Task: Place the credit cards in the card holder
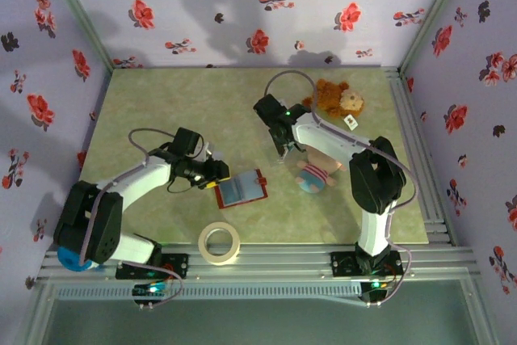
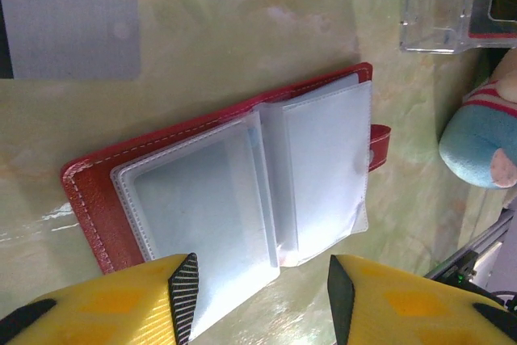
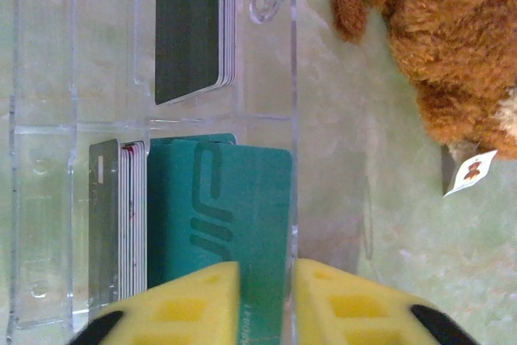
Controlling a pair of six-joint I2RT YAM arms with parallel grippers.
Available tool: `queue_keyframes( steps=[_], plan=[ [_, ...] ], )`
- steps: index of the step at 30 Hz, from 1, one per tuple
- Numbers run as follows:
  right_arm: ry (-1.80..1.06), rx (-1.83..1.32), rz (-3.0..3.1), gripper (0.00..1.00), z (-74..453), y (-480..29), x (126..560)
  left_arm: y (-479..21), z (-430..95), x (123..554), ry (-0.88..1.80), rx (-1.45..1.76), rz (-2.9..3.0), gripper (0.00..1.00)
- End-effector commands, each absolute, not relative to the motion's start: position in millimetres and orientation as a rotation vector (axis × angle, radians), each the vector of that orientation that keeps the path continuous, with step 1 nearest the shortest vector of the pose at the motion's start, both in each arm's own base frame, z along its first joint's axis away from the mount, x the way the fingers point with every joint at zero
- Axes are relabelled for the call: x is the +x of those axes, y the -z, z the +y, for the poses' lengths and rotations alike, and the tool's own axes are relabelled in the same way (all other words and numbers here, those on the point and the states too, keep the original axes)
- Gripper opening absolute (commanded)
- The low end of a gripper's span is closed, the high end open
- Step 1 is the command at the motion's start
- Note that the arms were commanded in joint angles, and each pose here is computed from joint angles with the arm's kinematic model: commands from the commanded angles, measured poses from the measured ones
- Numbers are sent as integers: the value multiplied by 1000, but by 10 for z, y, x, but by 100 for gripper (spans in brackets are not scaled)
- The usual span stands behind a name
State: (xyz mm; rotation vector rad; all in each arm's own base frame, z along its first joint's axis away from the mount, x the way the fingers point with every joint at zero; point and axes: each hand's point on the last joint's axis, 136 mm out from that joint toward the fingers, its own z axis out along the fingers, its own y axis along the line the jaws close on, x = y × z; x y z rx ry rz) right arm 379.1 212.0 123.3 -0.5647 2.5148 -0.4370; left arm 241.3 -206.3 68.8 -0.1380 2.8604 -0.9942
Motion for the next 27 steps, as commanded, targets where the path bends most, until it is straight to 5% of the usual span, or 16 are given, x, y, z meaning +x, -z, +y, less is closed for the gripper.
queue_keyframes(
  steps=[1, 16, 27],
  plan=[
    [482, -568, 2509, 14, 2099, -1274, 3810, -695, -2054, 2430, 967, -100, 2867, 49],
    [323, -551, 2513, 2, 2237, -1473, 3701, -761, -2063, 2419, 973, -79, 2871, 49],
    [-139, -537, 2457, 0, 2458, -2053, 3283, -679, -2033, 2222, 1009, -105, 2919, 44]
  ],
)
